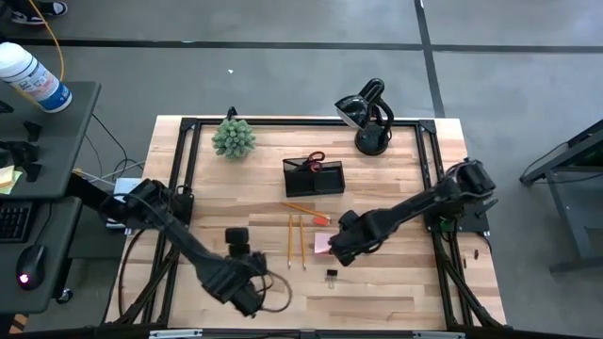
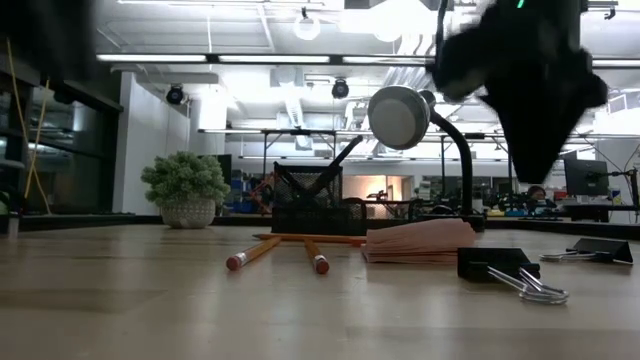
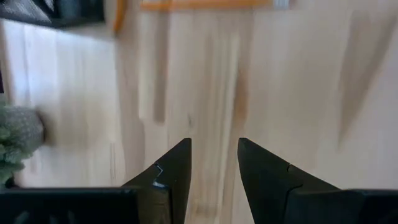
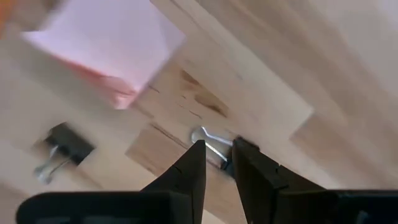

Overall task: Pick and place office supplies into organizer
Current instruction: Put the top binder clip into the desk organizer

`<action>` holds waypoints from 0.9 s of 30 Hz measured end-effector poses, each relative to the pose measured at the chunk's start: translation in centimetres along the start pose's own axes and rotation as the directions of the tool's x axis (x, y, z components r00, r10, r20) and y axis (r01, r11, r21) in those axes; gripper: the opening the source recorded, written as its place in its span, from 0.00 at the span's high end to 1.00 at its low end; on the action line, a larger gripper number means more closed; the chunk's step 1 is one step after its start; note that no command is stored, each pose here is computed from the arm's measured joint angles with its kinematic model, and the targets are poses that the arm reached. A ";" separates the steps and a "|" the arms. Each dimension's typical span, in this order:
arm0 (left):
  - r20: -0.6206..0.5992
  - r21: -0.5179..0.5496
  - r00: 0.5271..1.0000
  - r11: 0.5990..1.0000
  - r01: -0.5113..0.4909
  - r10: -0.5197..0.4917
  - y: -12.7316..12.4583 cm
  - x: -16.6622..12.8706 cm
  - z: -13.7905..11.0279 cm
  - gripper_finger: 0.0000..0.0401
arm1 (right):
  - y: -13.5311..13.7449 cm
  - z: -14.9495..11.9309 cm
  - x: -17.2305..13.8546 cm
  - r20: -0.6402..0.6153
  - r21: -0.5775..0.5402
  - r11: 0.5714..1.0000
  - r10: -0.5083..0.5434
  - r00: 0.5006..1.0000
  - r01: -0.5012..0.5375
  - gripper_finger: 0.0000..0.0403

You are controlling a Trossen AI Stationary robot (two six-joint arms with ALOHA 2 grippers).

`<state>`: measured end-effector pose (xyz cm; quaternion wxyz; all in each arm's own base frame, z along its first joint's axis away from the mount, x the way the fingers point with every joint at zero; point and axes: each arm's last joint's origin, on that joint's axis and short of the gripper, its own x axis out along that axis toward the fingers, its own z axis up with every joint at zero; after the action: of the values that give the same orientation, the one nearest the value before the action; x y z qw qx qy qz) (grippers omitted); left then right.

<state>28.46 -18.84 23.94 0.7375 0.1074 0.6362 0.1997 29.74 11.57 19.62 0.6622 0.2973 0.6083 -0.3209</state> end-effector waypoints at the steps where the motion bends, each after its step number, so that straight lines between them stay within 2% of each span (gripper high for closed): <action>1: -0.009 0.022 1.000 1.000 -0.003 0.003 -0.4 0.0 -0.6 0.70 | 0.0 0.1 0.5 -0.029 0.034 0.999 -0.017 0.999 0.018 0.82; 6: 0.052 0.068 0.997 0.996 -0.054 0.050 -2.6 -0.4 -3.5 0.70 | -0.9 0.7 1.5 -0.142 0.162 0.977 -0.119 0.983 0.142 0.82; 12: 0.074 0.099 0.992 0.989 -0.108 0.101 -3.8 -0.4 -6.0 0.70 | -0.9 0.7 1.5 -0.213 0.228 0.964 -0.092 0.973 0.141 0.82; 17: 0.065 0.062 0.981 0.981 -0.185 0.181 -3.2 0.0 -6.8 0.70 | -0.7 0.7 2.0 -0.223 0.253 0.955 -0.099 0.970 0.156 0.82; 22: 0.083 0.044 0.978 0.980 -0.197 0.193 -3.1 0.1 -6.7 0.70 | -0.6 1.0 2.5 -0.236 0.266 0.949 -0.104 0.966 0.167 0.82; 25: 0.098 0.047 0.974 0.977 -0.209 0.204 -3.1 0.1 -6.7 0.70 | -0.2 1.2 2.6 -0.190 0.190 0.976 -0.069 0.979 0.106 0.82; 27: 0.106 0.056 0.968 0.970 -0.236 0.230 -2.9 0.0 -6.8 0.70 | -0.1 1.2 2.6 -0.161 0.072 0.994 -0.070 0.984 0.082 0.82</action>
<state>22.27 -22.04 21.60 0.7352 0.2161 0.5885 0.2576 30.56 10.42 17.10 0.5870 0.3242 0.6569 -0.3447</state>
